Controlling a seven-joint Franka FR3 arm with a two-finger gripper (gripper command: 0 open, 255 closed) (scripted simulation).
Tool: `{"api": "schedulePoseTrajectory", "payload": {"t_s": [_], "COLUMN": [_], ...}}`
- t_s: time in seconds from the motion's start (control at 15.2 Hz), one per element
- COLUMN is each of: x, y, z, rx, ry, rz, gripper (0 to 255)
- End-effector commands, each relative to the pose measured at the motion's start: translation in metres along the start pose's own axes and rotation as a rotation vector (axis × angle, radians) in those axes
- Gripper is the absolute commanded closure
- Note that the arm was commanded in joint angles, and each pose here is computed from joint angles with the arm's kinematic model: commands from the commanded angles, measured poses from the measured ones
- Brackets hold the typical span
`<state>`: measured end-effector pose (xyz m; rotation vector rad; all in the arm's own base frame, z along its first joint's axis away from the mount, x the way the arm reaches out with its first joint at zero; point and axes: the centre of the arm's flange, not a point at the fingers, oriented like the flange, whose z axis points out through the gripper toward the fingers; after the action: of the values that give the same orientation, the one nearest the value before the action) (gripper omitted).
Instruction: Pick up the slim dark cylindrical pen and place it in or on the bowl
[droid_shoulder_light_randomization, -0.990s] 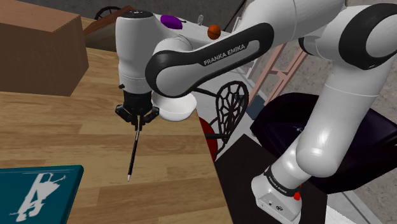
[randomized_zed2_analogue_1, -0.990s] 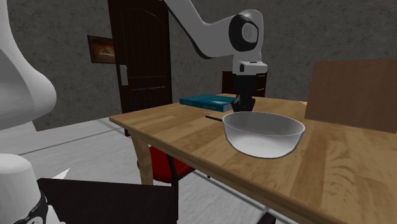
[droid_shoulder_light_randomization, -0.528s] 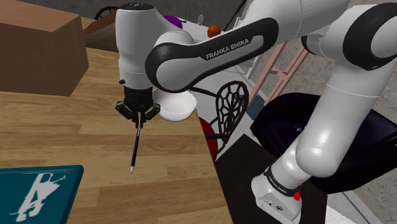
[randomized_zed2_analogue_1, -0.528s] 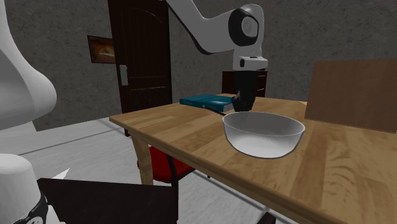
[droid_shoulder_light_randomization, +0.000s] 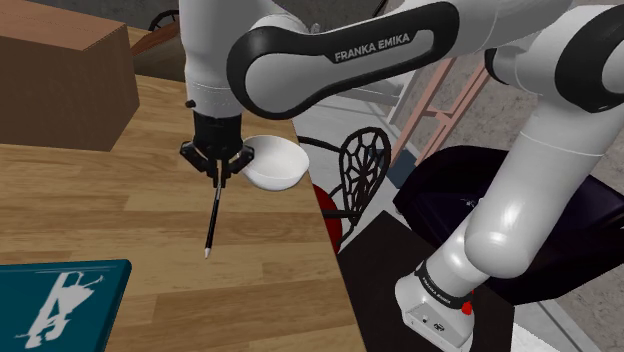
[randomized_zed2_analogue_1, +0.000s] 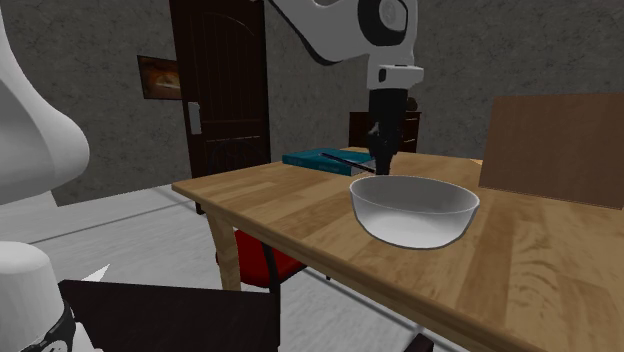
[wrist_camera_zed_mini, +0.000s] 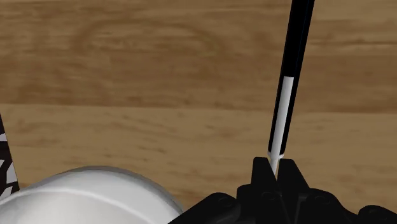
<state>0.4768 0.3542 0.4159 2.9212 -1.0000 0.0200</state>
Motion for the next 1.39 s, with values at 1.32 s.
{"api": "schedulePoseTrajectory", "payload": {"t_s": [1.32], "x": [0.058], "y": [0.04], "z": [-0.087], "rx": [-0.001], "ry": [0.0], "rz": [0.0], "gripper": [255]}}
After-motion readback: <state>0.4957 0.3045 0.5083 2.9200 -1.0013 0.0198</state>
